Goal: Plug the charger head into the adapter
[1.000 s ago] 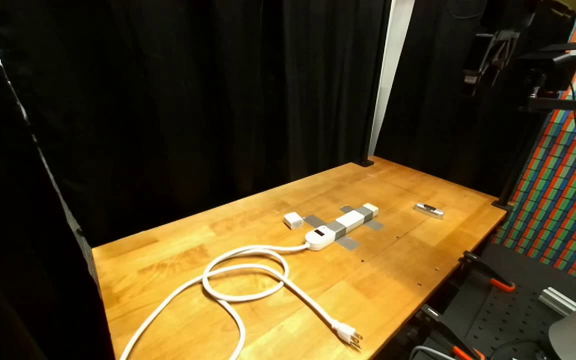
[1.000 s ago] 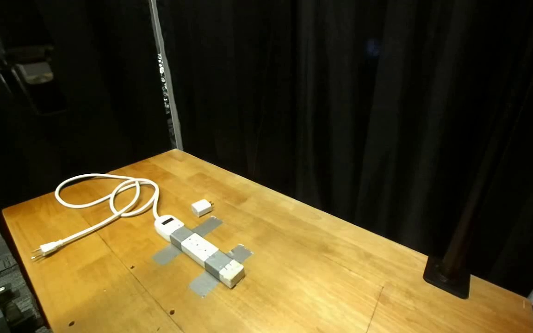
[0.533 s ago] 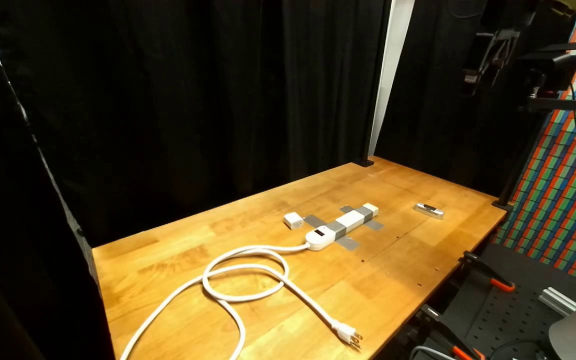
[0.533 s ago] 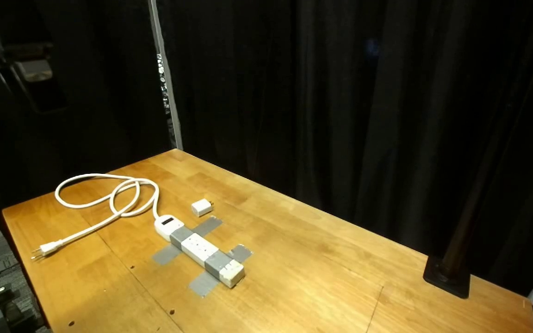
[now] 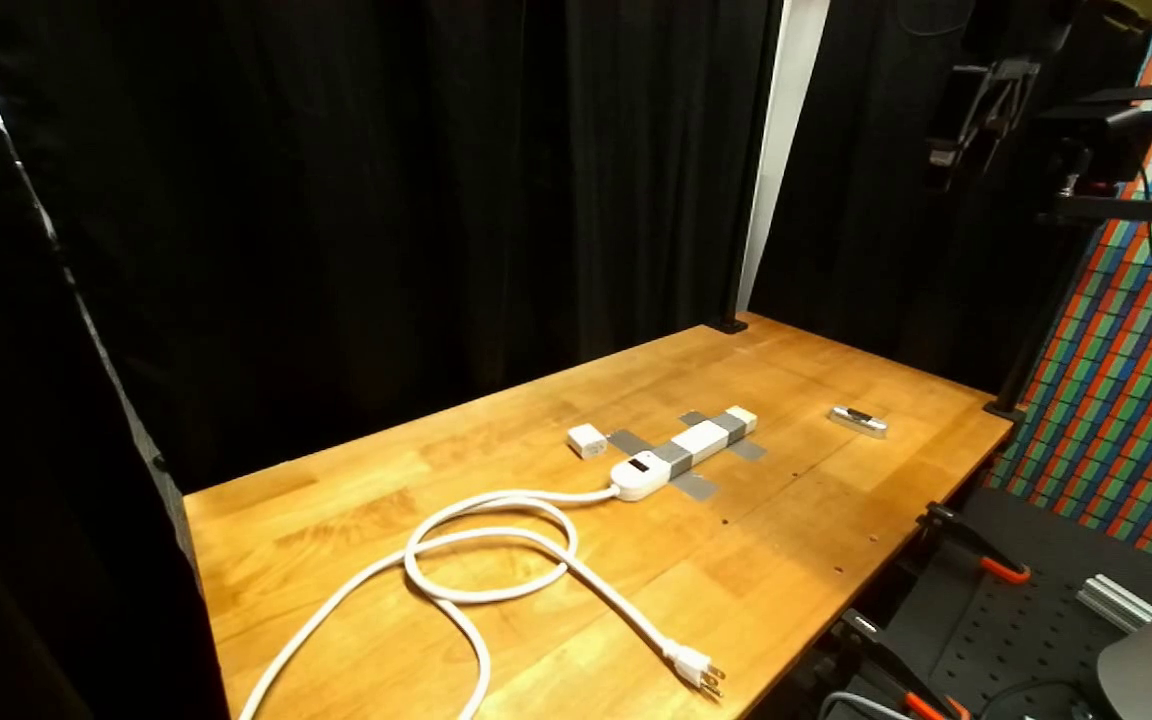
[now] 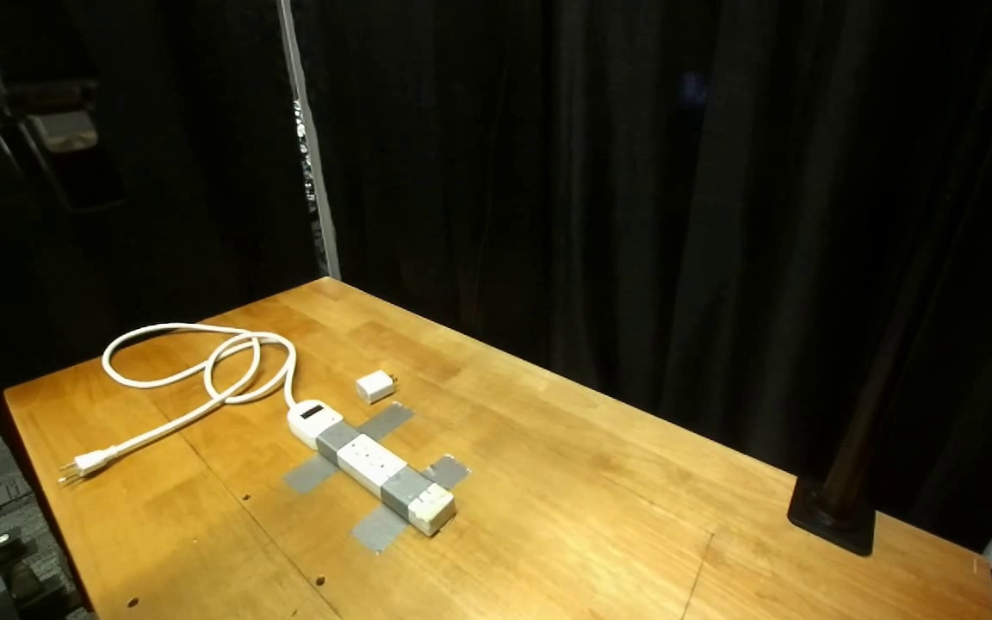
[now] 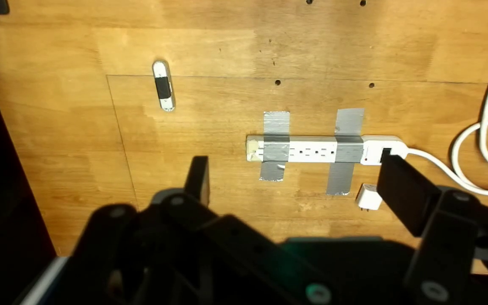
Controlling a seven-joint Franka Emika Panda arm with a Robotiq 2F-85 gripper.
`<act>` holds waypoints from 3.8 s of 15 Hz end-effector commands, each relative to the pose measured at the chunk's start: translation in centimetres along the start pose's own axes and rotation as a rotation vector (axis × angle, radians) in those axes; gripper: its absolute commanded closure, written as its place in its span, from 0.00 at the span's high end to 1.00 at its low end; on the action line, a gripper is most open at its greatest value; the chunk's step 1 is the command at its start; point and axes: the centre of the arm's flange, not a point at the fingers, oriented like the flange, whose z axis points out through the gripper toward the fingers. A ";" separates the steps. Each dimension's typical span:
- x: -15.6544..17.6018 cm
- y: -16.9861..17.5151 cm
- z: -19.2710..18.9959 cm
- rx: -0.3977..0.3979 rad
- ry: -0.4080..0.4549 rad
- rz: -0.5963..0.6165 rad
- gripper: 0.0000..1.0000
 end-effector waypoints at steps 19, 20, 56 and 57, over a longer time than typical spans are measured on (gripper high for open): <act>7.2 -11.1 9.3 0.062 0.530 -0.092 1.00; 7.7 -12.2 10.4 0.052 0.558 -0.105 1.00; 16.1 -23.9 38.1 0.026 0.788 -0.083 1.00; 16.4 -23.6 38.5 0.028 0.784 -0.065 1.00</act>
